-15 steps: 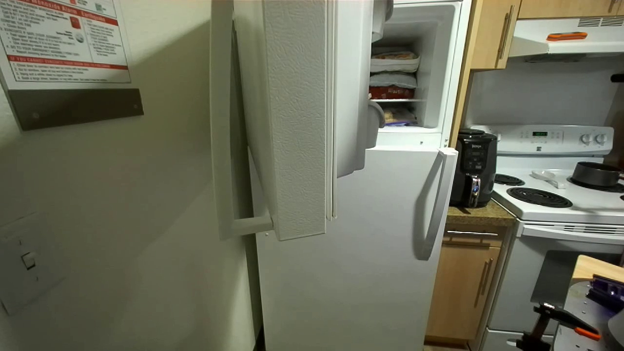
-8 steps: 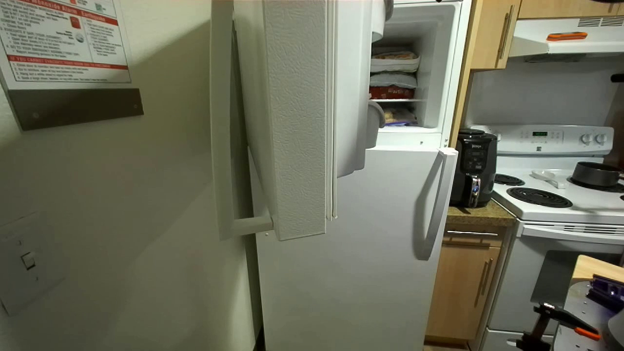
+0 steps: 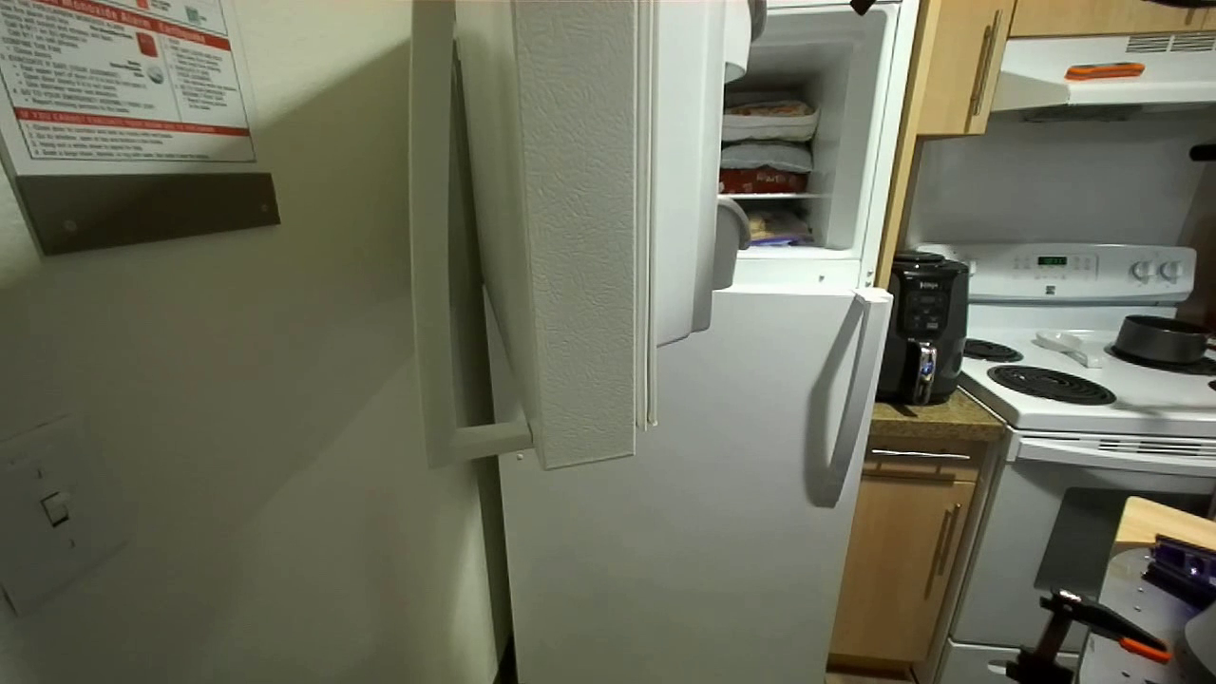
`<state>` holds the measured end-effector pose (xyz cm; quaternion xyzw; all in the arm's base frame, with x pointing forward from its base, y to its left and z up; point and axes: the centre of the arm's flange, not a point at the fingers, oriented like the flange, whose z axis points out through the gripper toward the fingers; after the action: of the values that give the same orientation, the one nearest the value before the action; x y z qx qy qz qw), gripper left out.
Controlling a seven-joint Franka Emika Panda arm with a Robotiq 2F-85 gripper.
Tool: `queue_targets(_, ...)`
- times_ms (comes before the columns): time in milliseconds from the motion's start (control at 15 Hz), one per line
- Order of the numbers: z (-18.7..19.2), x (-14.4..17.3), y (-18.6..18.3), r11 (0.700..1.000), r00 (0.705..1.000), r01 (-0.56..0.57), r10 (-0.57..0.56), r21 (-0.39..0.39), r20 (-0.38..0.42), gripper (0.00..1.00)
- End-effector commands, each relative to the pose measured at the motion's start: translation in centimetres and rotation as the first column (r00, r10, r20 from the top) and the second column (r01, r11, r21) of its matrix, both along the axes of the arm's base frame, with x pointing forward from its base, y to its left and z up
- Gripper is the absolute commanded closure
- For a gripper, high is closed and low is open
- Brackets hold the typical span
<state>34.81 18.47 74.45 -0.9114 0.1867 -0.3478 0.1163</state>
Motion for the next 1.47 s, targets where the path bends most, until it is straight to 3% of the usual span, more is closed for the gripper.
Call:
queue_targets(0,-1.1,-0.5,1.6,0.997,0.997,-0.069,0.071,0.043,-0.042,0.00)
queue_targets(67,-1.0,-0.7,2.1,0.988,0.990,-0.132,0.136,0.076,-0.050,0.00)
queue_targets(133,-0.4,-0.5,1.6,0.998,0.998,-0.054,0.055,0.034,-0.026,0.00)
queue_targets(1400,-1.1,-0.5,2.7,0.996,0.996,-0.077,0.079,0.048,-0.034,0.00)
